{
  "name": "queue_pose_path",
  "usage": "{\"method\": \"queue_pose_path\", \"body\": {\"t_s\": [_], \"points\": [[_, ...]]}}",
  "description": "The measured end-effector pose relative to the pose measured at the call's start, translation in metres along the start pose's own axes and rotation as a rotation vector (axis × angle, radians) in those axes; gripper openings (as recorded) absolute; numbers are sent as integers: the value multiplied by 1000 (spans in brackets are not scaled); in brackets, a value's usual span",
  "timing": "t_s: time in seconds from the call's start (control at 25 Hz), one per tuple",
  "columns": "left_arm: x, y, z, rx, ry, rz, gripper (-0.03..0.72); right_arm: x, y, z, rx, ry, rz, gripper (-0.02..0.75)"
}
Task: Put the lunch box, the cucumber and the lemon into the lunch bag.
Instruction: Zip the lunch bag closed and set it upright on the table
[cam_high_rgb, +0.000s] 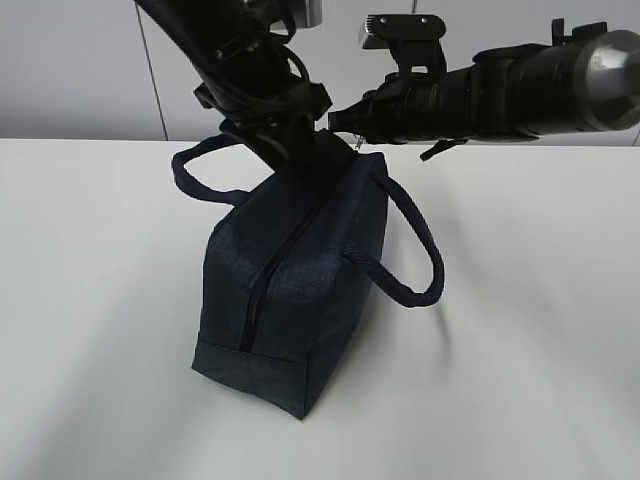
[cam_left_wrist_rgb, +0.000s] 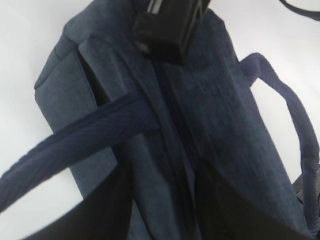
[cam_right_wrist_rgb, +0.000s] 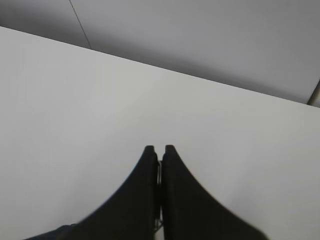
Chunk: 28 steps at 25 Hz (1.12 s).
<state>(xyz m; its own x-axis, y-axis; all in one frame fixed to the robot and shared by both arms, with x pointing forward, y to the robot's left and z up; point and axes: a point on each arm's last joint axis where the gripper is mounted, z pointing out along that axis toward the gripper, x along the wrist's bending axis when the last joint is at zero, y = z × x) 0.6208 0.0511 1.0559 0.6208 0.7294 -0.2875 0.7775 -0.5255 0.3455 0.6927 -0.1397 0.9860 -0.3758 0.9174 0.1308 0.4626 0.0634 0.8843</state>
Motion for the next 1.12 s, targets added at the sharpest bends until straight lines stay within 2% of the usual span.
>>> {"method": "queue_pose_path", "body": {"t_s": [0.36,0.56,0.64,0.84,1.12], "points": [[10,0,30,56,-14,-21,260,0,0,0,0,2,0,0],[10,0,31,58,-16,1,38,0,0,0,0,2,-2,0],[10,0,31,56,-16,8,5,0,-2,1,4,2,-1,0],[11,0,31,55,-14,11,-9,-2,-10,7,24,0,7,0],[11,0,31,48,-12,15,-9,-8,-14,9,43,-58,22,0]]}}
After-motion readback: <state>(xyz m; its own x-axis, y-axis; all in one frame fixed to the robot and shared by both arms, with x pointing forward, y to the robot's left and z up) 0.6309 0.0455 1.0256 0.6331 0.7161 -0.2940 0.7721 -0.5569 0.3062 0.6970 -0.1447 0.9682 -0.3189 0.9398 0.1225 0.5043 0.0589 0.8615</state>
